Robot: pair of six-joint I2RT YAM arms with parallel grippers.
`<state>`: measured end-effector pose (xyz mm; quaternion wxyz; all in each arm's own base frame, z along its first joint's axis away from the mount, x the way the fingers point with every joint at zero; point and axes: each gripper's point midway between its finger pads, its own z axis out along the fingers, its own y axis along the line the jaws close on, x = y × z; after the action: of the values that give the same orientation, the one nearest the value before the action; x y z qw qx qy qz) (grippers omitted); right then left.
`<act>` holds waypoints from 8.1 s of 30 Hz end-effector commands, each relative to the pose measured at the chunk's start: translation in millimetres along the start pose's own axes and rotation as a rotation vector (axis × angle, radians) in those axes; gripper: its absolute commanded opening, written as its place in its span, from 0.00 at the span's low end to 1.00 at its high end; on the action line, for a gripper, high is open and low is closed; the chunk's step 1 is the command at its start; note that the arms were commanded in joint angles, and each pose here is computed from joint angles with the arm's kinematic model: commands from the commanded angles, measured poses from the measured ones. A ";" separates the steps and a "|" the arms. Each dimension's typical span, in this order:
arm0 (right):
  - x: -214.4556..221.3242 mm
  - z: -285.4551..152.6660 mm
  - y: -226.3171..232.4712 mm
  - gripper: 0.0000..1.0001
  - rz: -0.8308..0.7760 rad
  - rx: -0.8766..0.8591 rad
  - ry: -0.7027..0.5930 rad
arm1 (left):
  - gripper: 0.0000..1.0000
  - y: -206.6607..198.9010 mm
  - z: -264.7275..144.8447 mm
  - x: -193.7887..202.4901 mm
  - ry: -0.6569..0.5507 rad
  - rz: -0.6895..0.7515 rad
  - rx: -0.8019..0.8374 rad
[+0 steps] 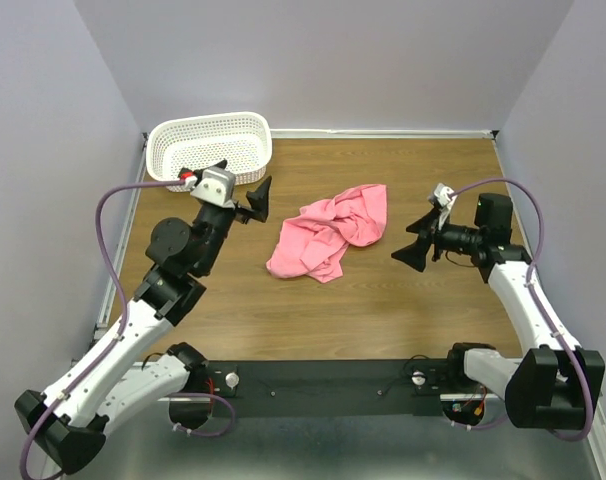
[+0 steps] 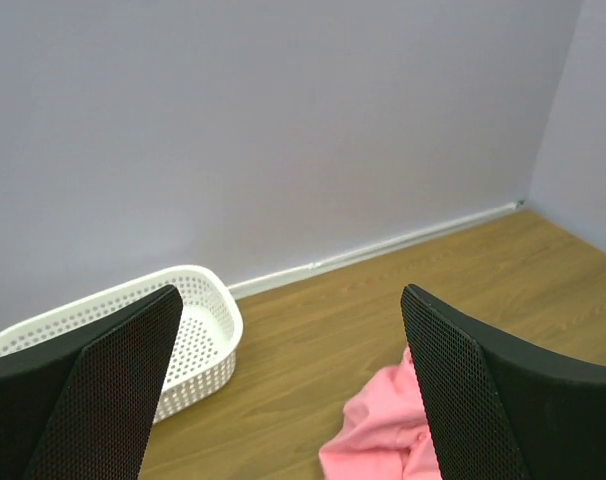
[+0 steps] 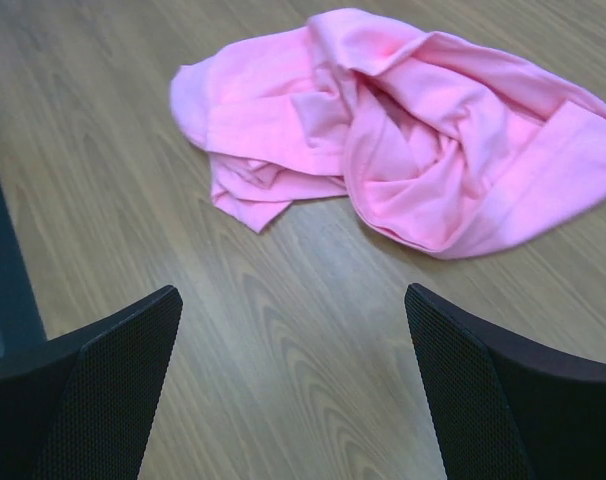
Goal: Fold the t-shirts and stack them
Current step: Move the tshirt to the center of the board, then flatten the tshirt out
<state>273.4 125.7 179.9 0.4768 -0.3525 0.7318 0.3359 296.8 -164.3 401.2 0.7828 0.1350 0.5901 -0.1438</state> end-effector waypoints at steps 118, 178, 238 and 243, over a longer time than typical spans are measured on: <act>-393.9 -239.9 43.0 0.00 -0.472 0.970 -0.503 | 0.00 -47.2 -95.0 -264.2 -0.565 -0.169 0.401; 65.1 -75.8 -120.5 0.60 0.082 0.727 0.481 | 0.00 -50.3 34.0 196.3 0.582 -0.254 0.281; 124.8 -35.3 -139.4 0.48 0.600 0.621 0.484 | 0.00 -22.4 12.9 149.6 0.426 -0.155 0.250; 126.2 -16.1 -121.5 0.47 0.680 0.498 0.455 | 0.00 -22.3 13.1 147.6 0.421 -0.155 0.252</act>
<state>336.7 2.7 55.1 0.2555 -0.0382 0.9554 0.1434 339.6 -201.7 247.8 0.5860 0.2098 0.7443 -0.2420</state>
